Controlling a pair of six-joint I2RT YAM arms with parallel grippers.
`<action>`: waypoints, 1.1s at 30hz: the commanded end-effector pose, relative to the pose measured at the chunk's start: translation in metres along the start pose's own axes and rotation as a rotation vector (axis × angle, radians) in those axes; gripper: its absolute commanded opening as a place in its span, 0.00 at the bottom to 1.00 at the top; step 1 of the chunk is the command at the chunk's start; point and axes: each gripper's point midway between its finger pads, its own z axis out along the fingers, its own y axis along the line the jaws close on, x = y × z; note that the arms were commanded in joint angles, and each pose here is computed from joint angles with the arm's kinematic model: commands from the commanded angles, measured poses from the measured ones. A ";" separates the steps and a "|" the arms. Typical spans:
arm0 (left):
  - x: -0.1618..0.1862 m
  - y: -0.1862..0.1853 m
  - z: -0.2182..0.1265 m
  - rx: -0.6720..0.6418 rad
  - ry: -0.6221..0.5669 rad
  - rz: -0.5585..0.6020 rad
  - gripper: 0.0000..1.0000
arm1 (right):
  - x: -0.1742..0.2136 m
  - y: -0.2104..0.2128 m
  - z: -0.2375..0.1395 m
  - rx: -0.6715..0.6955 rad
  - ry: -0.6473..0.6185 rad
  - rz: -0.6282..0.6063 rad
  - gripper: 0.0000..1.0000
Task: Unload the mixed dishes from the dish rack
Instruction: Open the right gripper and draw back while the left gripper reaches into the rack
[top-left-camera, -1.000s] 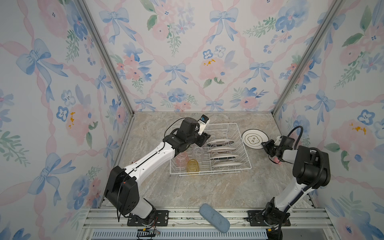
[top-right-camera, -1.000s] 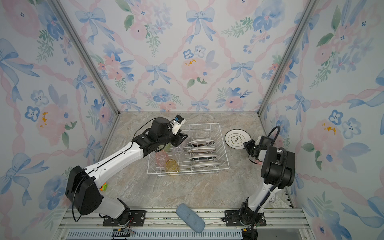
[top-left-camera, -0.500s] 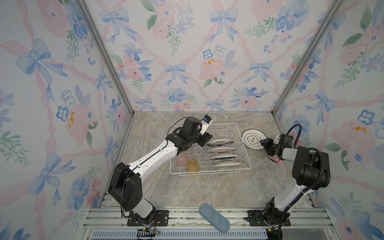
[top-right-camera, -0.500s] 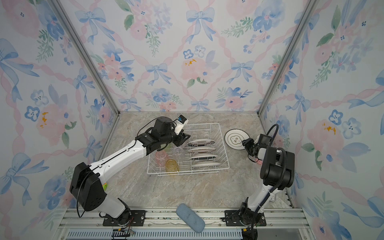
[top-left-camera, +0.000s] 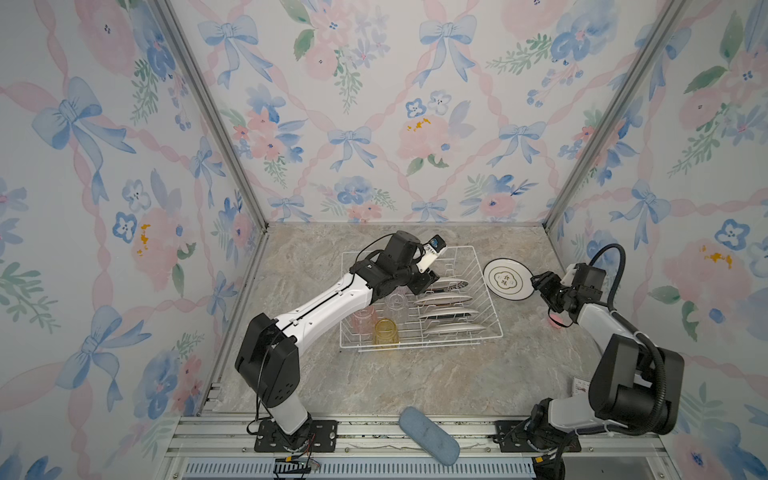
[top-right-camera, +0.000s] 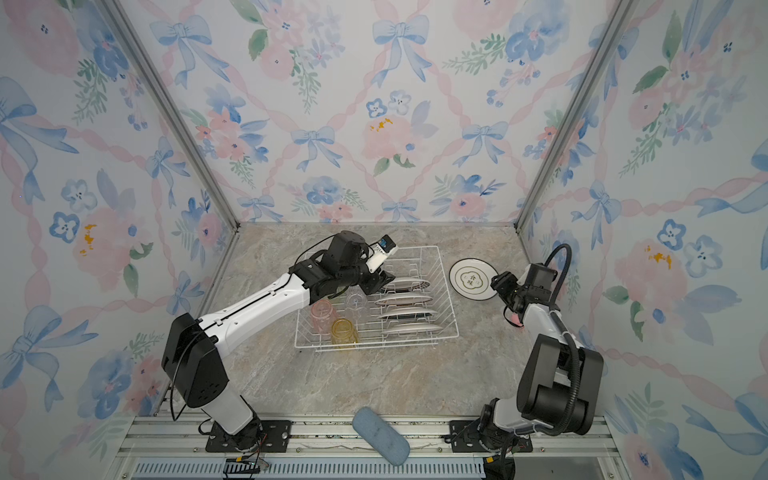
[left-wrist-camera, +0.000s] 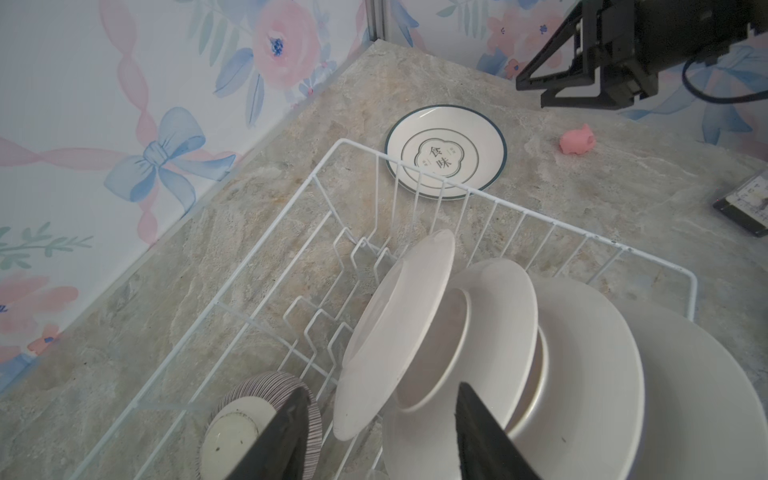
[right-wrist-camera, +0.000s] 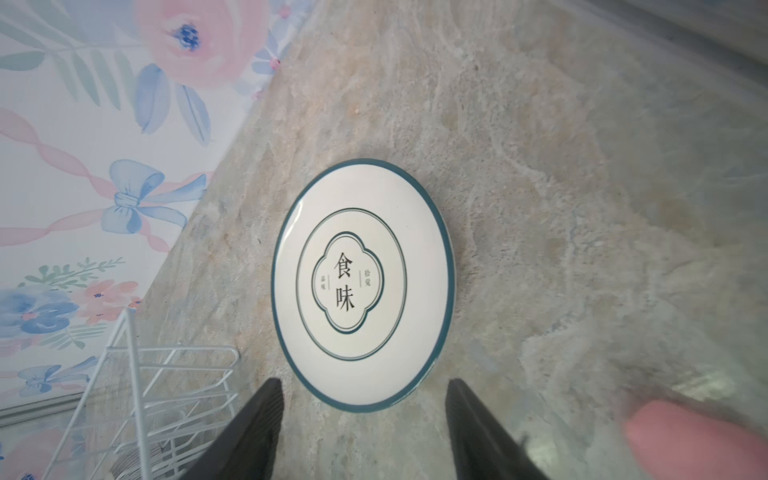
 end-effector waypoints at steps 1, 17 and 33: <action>0.014 -0.005 0.010 0.015 0.102 0.111 0.54 | 0.018 0.025 -0.025 0.011 0.053 -0.137 0.68; 0.014 -0.017 0.049 0.080 0.209 0.244 0.51 | 0.024 0.085 -0.074 -0.105 0.025 -0.274 0.70; 0.020 -0.006 0.072 0.031 0.264 0.293 0.26 | 0.025 0.088 -0.073 -0.129 0.025 -0.271 0.70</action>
